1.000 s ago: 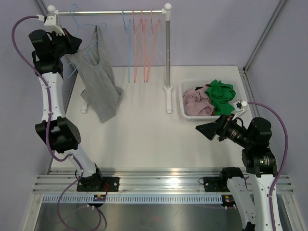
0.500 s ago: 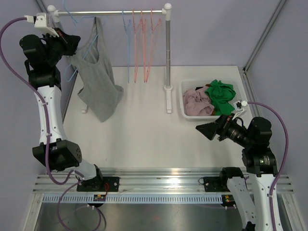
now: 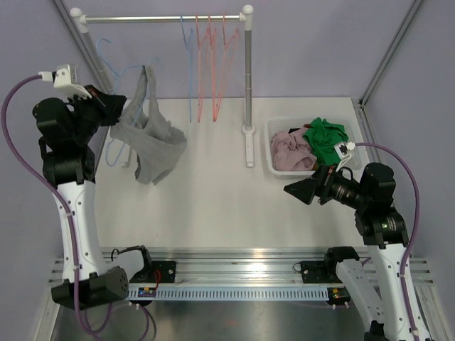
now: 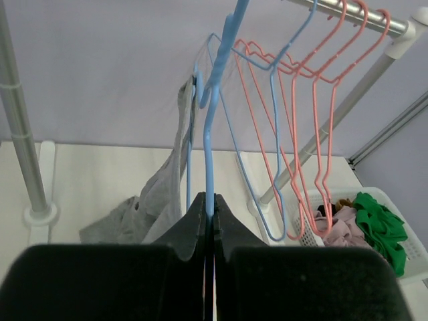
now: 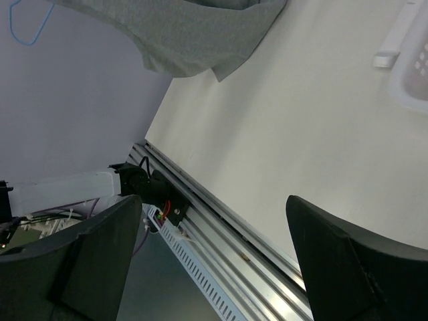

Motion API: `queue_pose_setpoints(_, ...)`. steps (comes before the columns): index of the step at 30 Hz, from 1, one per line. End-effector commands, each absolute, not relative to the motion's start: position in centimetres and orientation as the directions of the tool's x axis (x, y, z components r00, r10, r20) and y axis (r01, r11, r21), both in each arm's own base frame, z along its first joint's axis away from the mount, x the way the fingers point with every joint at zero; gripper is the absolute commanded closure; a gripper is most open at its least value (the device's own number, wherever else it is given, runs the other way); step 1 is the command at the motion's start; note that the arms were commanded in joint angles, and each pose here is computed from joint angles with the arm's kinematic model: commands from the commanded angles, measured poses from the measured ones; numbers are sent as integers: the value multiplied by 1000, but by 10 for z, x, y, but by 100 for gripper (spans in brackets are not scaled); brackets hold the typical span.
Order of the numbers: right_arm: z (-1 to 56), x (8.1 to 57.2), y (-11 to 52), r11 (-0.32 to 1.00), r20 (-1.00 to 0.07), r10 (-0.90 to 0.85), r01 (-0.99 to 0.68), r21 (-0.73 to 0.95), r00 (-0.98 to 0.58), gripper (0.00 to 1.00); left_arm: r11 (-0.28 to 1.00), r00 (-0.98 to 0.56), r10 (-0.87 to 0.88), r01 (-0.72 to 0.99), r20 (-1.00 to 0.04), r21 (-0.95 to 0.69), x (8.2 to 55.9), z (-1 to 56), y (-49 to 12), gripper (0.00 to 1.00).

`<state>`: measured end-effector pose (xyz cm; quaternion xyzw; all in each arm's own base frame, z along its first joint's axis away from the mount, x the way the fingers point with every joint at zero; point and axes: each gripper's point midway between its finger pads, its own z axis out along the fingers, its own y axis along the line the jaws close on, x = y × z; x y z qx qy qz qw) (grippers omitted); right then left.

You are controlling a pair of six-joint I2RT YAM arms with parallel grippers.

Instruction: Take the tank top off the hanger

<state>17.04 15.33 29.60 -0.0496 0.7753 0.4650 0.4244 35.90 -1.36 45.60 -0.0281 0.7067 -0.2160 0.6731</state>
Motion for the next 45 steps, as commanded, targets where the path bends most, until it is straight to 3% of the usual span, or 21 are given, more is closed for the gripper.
queue_pose_setpoints(1, 321, 161, 166, 487, -745, 257, -584, 650, -615, 3, 877, -114, -403, 238, -908, -418, 313, 449, -27, 100)
queue_pose_setpoints(3, 324, 154, 171, 436, -729, 247, -599, 672, -638, 2, 865, -89, -422, 260, -902, -430, 276, 450, -39, 100)
queue_pose_setpoints(9, 328, 151, 180, 331, -701, 288, -619, 712, -652, 1, 805, -234, -459, 298, -857, -513, 211, 378, -72, 100)
queue_pose_setpoints(16, 305, 170, 194, 303, -628, 342, -551, 778, -699, 1, 680, -496, -484, 306, -721, -667, 176, 278, -107, 100)
queue_pose_setpoints(19, 279, 178, 221, 339, -618, 294, -525, 781, -729, 1, 694, -580, -437, 267, -687, -668, 171, 239, -110, 100)
queue_pose_setpoints(23, 242, 199, 257, 471, -648, 272, -489, 734, -712, 1, 617, -664, -414, 298, -622, -729, 166, 218, -128, 100)
queue_pose_setpoints(30, 190, 234, 312, 631, -731, 229, -474, 615, -643, 12, 478, -738, -350, 389, -577, -787, 158, 212, -163, 100)
queue_pose_setpoints(34, 155, 256, 319, 721, -759, 182, -440, 535, -625, 19, 485, -735, -348, 389, -581, -783, 158, 204, -167, 100)
queue_pose_setpoints(37, 134, 263, 328, 735, -766, 130, -457, 501, -630, 26, 456, -738, -353, 401, -575, -794, 157, 204, -171, 100)
queue_pose_setpoints(38, 133, 266, 330, 739, -773, 121, -464, 489, -622, 36, 454, -740, -355, 398, -572, -797, 158, 202, -171, 100)
queue_pose_setpoints(41, 121, 270, 334, 748, -767, 104, -458, 480, -633, 49, 458, -741, -353, 396, -571, -796, 160, 198, -171, 100)
queue_pose_setpoints(45, 118, 268, 343, 720, -754, 115, -468, 512, -647, 50, 454, -739, -350, 405, -576, -794, 161, 200, -172, 100)
